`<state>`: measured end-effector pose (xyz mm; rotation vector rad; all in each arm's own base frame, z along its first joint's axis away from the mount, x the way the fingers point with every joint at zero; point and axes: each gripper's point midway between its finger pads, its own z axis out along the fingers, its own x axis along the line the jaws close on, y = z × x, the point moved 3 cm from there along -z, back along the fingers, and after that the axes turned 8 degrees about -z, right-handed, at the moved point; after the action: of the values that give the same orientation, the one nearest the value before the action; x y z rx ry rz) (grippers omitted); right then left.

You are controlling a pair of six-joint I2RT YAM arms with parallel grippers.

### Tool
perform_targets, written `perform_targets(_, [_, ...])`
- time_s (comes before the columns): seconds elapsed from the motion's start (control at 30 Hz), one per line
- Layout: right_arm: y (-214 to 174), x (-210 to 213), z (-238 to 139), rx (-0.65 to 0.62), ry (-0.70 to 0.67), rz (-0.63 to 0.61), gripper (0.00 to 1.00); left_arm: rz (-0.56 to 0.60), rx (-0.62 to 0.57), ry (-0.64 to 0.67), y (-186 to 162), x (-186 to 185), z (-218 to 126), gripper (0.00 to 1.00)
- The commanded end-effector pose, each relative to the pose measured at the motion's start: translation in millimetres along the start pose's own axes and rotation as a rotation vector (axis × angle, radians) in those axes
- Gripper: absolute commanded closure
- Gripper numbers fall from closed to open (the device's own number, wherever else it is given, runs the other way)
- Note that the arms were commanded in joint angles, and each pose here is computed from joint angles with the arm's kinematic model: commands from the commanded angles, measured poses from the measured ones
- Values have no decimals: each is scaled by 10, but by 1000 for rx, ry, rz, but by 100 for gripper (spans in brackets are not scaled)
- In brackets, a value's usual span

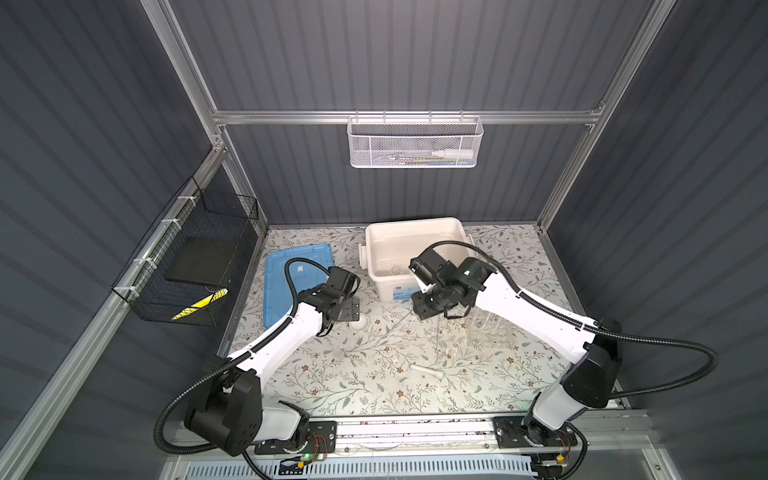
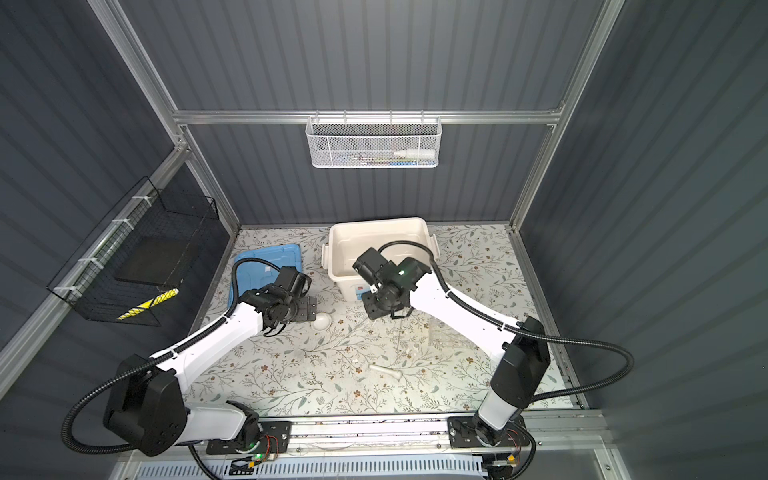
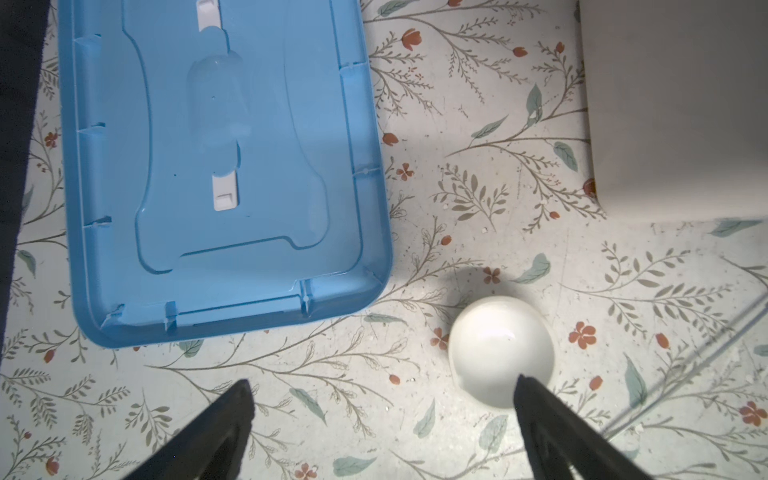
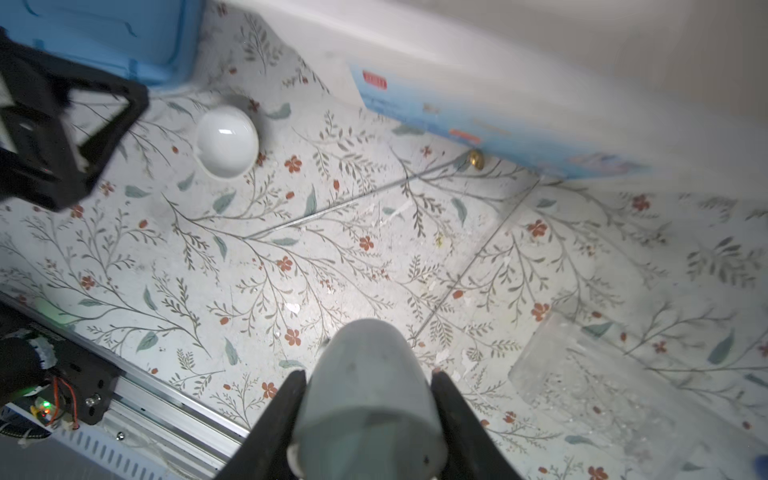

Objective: Organize the chemistry lab equipment
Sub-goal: 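Lift the crucible with the right gripper and carry it over the white bin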

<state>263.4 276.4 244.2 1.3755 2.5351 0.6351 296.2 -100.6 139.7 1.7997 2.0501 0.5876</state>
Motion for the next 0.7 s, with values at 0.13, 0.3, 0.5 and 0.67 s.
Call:
perform_targets(0.13, [475,-272,-227,-63,-64,-82,60,34,88,-40,-142,-82,141,1])
perform_targets(0.3, [810,-493,-161,-110,-70,-65,60,50,122,-66,-186,-143,208,1])
perform_targets(0.5, [1118,-693,183,-115,-83,-77,60,68,155,-63,-220,-177,293,1])
perform_targets(0.67, [1333,-761,440,-118,-65,-73,61,73,162,-61,-223,-187,317,0])
